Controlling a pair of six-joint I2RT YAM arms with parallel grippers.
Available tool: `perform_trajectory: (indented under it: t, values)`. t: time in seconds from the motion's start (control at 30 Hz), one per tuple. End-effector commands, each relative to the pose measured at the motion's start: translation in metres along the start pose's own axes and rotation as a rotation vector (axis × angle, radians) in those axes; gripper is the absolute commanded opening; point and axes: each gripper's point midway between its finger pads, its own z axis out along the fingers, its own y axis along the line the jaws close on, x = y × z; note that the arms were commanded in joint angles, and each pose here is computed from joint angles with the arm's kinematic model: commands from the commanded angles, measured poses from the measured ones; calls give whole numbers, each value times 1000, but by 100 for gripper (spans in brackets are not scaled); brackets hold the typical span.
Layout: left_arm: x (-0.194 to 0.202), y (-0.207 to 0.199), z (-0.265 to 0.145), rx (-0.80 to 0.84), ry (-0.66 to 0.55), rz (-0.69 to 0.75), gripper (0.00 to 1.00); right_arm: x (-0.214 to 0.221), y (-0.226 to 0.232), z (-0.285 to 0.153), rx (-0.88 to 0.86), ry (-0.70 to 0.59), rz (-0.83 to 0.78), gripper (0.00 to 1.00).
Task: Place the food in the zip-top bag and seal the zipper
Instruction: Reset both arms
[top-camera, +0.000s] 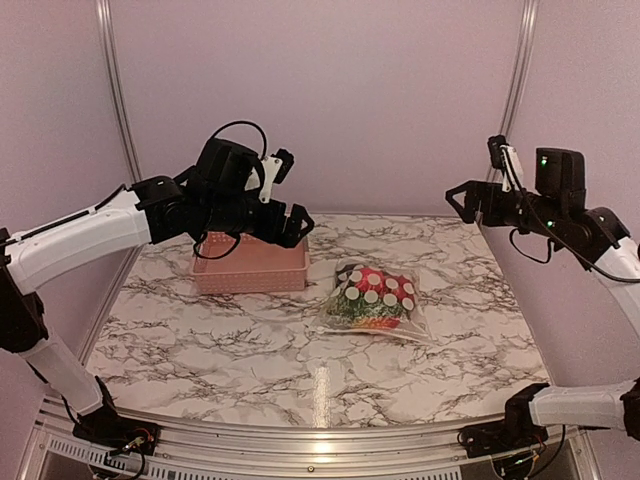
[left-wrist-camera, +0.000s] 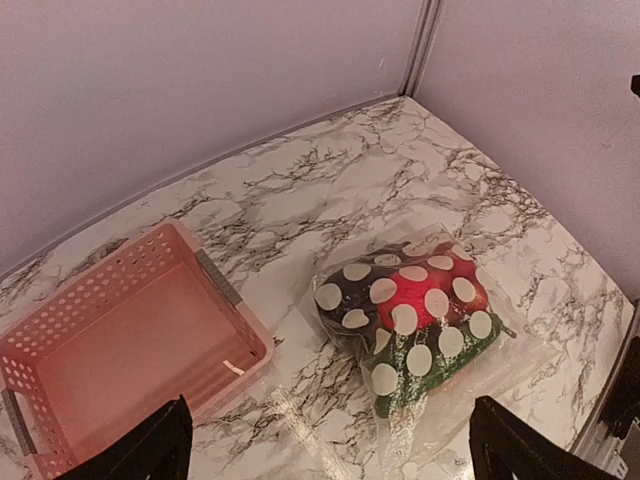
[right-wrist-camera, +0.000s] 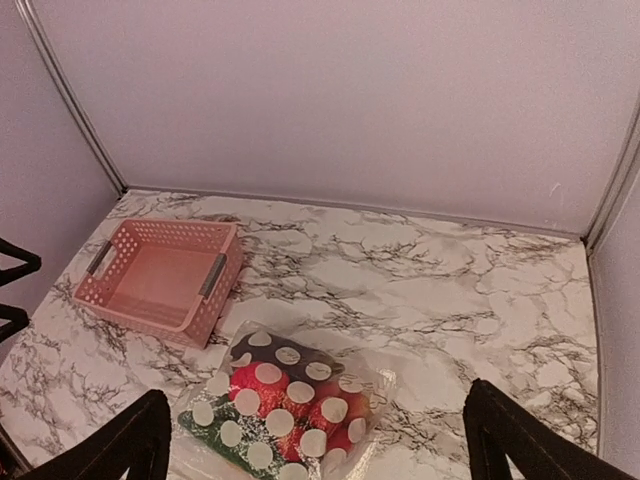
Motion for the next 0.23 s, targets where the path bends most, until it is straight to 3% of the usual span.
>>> perform_trajectory:
  t: [0.0,0.2]
  values:
    - [11,52,-20,-237,53,-147,99,-12,-53,2,306,-8,43,98]
    - [-18,96,-84,-399,-222,-216,99,-42,-66,-4,411,-90,-7,98]
